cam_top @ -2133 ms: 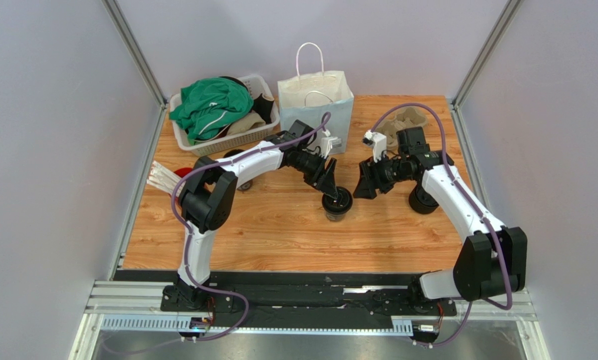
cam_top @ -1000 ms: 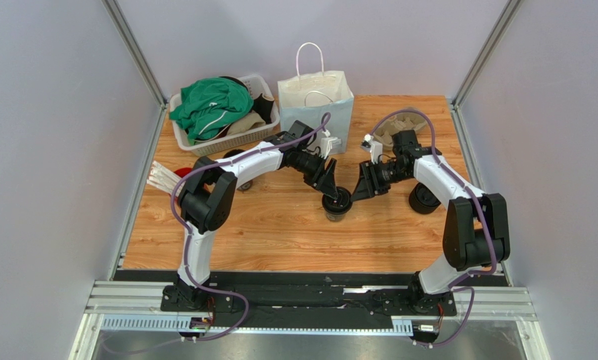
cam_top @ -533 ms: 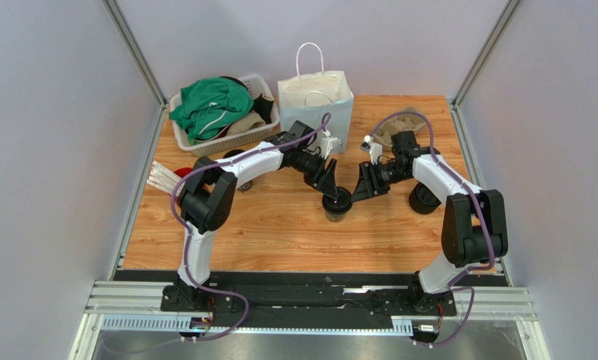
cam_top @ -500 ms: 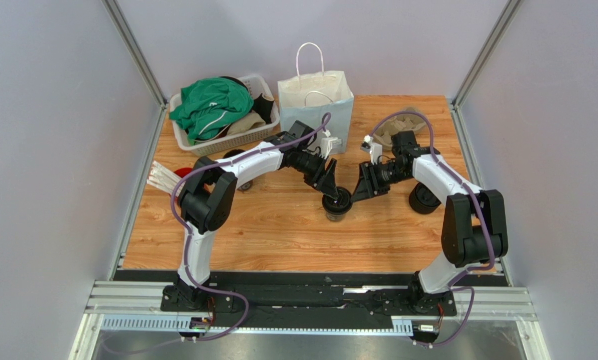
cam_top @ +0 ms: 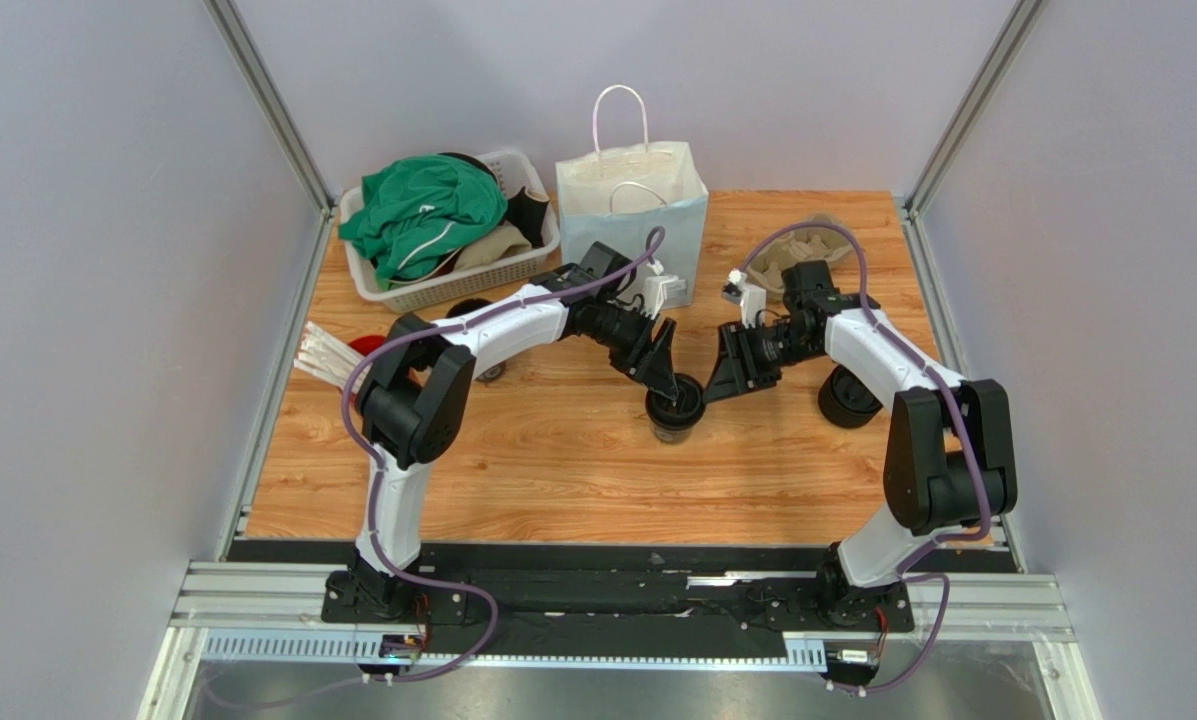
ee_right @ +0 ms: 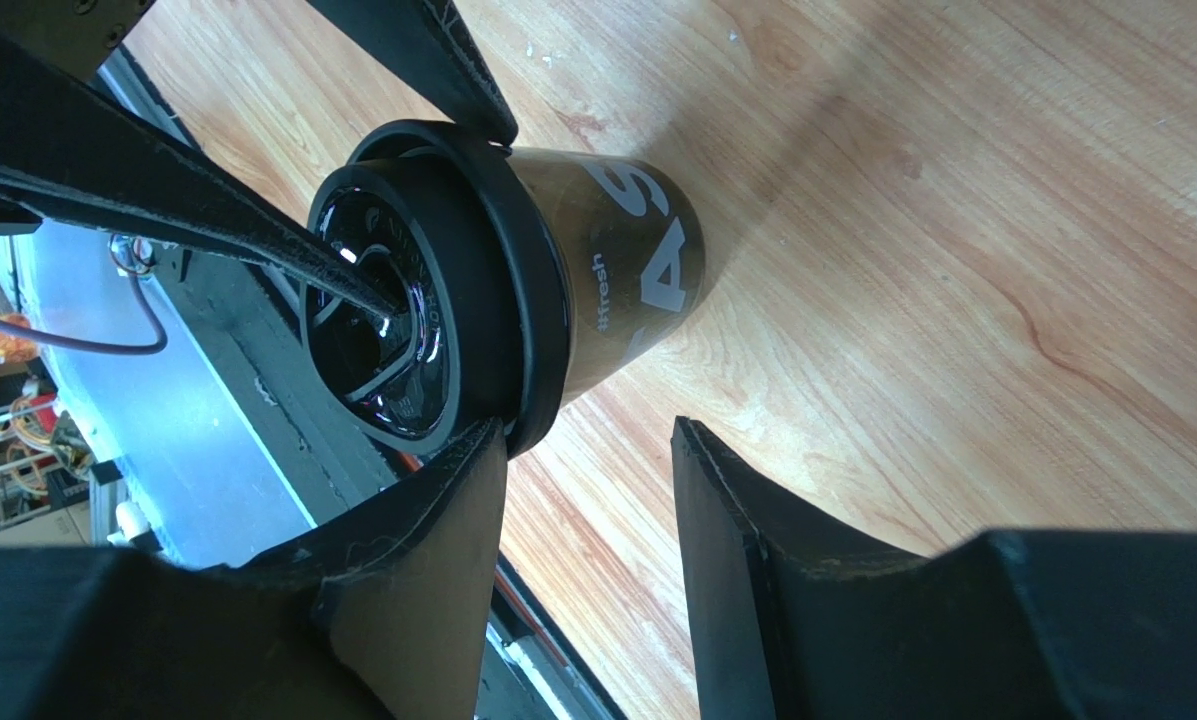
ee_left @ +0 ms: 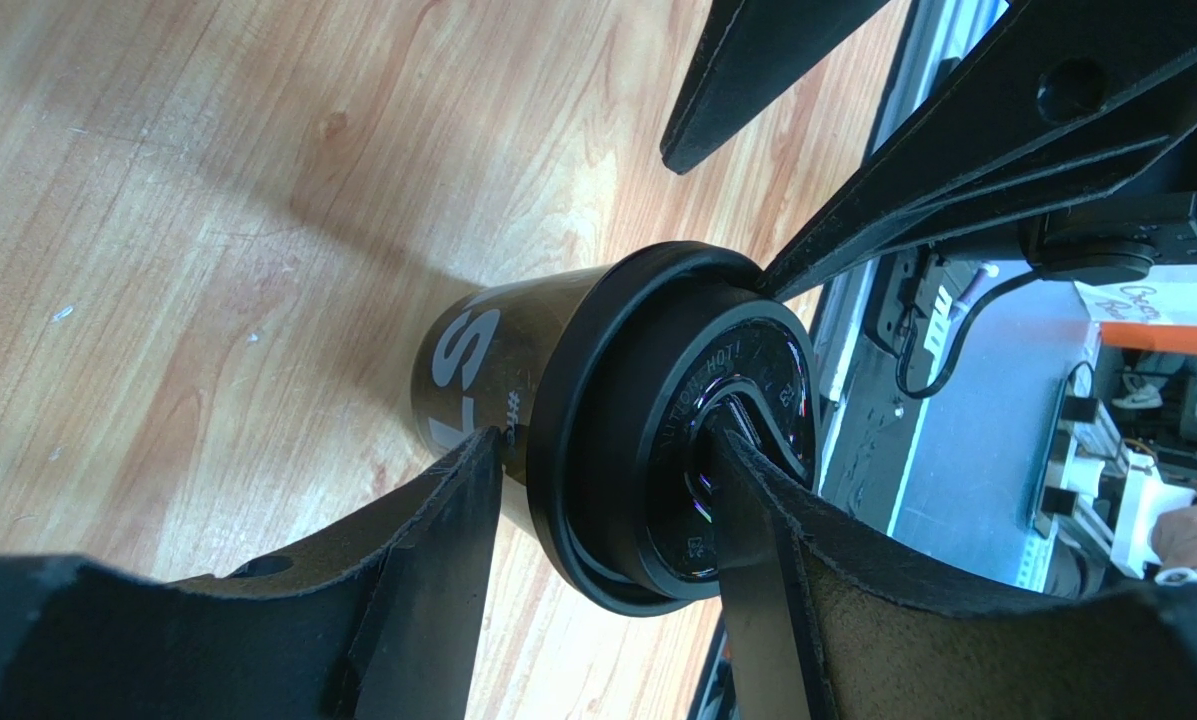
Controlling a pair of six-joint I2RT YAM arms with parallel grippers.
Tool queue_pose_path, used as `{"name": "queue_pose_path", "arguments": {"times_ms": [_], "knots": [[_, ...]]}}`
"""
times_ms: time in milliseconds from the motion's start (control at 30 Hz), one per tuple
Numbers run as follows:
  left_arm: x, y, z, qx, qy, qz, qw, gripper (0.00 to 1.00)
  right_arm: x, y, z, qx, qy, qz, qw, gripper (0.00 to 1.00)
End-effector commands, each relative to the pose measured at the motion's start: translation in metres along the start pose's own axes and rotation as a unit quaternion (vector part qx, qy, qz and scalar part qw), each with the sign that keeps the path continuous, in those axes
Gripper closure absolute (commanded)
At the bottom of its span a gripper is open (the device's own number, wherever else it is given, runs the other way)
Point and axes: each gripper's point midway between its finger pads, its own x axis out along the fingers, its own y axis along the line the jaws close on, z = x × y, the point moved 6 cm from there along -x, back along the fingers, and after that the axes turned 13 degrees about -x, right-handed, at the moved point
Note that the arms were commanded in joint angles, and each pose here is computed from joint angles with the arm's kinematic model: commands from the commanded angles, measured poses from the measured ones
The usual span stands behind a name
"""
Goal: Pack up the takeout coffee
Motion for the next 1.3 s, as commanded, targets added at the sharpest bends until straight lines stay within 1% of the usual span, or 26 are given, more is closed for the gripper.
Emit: {"name": "queue_pose_path", "arguments": {"times_ms": [0,733,967,1033,1167,1233,1267], "knots": [[0.01,0.023,-0.018,0.007,0.02,0.062,0.998,0.4,0.005,-0.009,0.007,-0.03,-0.005,-0.046,0.999,0.53],[0.012,0.024,-0.018,0.009,0.022,0.062,0.998,0.41,0.017,-0.009,0.006,-0.049,0.024,-0.075,0.996,0.53],[0.013,0.025,-0.019,0.008,0.024,0.063,0.998,0.41,0.007,0.0,0.017,-0.072,-0.002,-0.075,0.995,0.48],[0.014,0.024,-0.019,0.009,0.024,0.061,0.998,0.41,-0.002,0.006,0.024,-0.084,-0.015,-0.078,0.993,0.47],[0.014,0.025,-0.02,0.009,0.024,0.063,0.998,0.41,-0.018,0.02,0.04,-0.108,-0.035,-0.072,0.991,0.4],[0.013,0.026,-0.02,0.007,0.025,0.065,0.998,0.41,-0.022,0.023,0.046,-0.11,-0.036,-0.07,0.991,0.39],[0.013,0.025,-0.02,0.009,0.025,0.066,0.998,0.41,-0.027,0.024,0.057,-0.116,-0.047,-0.072,0.989,0.38]]}}
